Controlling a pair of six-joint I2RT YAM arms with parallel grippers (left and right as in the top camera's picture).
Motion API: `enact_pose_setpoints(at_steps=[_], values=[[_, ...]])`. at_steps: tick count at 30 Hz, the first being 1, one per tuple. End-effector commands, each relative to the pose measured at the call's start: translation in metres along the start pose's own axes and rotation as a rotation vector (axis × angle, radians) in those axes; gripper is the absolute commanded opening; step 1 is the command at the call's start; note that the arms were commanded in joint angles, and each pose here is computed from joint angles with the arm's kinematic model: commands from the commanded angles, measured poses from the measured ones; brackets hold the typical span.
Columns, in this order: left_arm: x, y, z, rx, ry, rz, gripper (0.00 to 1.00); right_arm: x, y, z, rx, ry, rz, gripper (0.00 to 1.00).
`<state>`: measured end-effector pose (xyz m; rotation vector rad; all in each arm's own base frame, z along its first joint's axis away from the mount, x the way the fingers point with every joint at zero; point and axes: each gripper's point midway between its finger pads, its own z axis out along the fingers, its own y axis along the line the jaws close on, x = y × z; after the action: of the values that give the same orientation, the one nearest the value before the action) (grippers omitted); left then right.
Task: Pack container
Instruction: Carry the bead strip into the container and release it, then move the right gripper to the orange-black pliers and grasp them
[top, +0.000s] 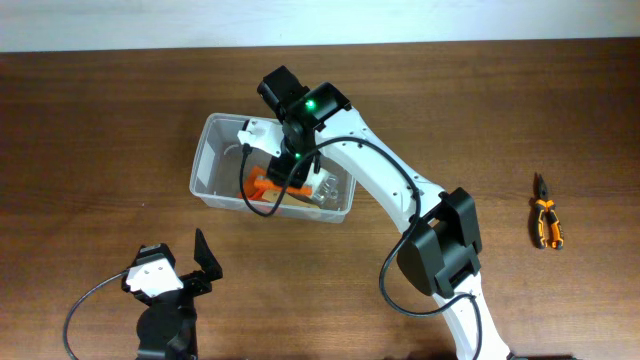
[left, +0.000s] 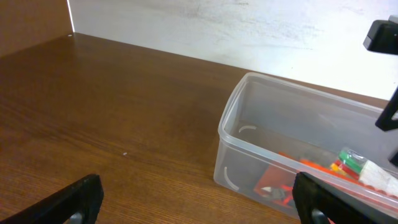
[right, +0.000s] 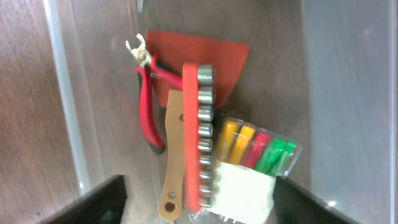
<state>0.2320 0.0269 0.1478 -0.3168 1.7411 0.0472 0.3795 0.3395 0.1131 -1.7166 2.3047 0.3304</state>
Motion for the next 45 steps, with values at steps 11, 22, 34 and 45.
enact_pose_setpoints(at_steps=[11,22,34,45], values=[[0.001,0.0,0.0,-0.001,0.0,0.01,0.99,0.058,-0.041,-0.135,0.214,0.024,0.333,0.87],[0.001,0.0,0.0,-0.001,0.0,0.01,0.99,0.222,-0.091,-0.223,0.259,0.088,0.874,0.86],[0.001,0.0,0.0,-0.001,0.0,0.01,0.99,0.318,-0.066,-0.278,0.288,-0.01,1.196,0.9],[0.001,0.0,0.0,0.0,0.0,0.009,0.99,0.4,-0.054,-0.169,0.187,0.086,1.378,0.91]])
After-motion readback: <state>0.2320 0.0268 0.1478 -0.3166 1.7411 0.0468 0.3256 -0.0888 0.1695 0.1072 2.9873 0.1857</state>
